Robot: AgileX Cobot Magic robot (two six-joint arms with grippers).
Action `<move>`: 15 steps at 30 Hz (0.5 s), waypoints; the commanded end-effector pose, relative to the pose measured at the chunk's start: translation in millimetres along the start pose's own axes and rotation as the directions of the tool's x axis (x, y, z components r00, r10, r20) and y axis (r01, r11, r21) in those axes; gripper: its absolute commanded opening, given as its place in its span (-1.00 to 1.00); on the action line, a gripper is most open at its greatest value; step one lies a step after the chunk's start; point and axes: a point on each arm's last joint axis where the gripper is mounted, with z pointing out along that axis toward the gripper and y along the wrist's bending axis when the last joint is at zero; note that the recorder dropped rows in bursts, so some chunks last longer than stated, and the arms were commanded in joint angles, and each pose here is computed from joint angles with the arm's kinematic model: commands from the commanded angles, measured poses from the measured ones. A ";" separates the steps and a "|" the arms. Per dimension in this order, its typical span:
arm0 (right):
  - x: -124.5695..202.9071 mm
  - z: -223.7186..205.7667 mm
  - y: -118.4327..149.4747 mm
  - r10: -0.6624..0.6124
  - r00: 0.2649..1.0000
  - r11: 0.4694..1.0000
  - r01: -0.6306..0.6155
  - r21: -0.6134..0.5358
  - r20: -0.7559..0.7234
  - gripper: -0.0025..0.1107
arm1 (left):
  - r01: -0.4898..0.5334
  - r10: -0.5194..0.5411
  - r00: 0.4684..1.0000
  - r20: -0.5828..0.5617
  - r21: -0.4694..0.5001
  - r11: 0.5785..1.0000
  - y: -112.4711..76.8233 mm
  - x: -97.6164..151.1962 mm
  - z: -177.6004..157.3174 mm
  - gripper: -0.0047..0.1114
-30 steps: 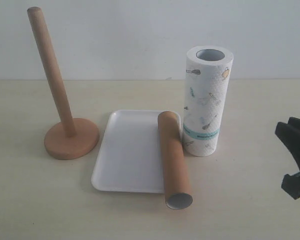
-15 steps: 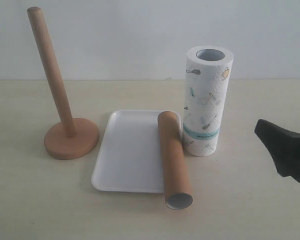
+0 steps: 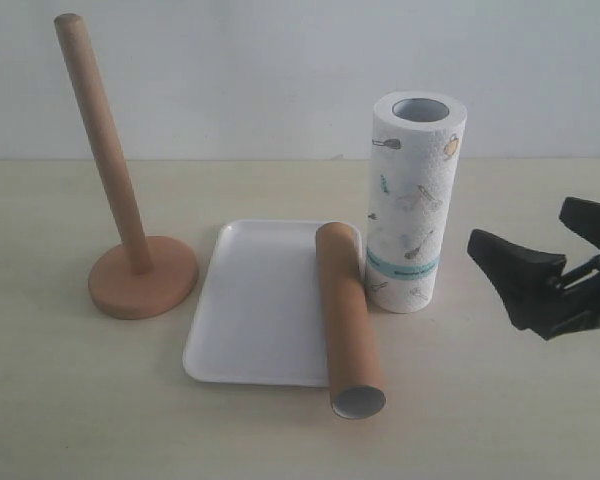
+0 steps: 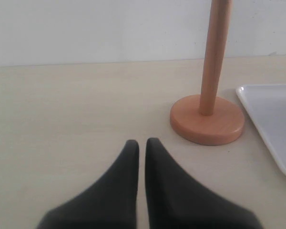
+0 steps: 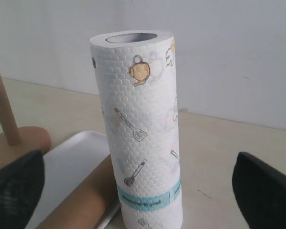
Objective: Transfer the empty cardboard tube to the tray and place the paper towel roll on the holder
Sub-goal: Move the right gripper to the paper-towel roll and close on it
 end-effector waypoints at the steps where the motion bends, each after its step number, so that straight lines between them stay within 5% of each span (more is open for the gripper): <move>1: 17.4 27.6 -14.8 -0.023 1.000 0.999 0.023 -0.034 -0.003 0.90 | 0.004 -0.004 1.000 -0.001 0.008 1.000 -0.5 1.1 0.1 -0.85; 15: 36.0 110.1 -29.9 -0.113 0.993 0.958 0.105 -0.268 -0.013 0.90 | 0.004 -0.004 1.000 -0.001 0.008 1.000 -0.5 1.1 0.1 -0.85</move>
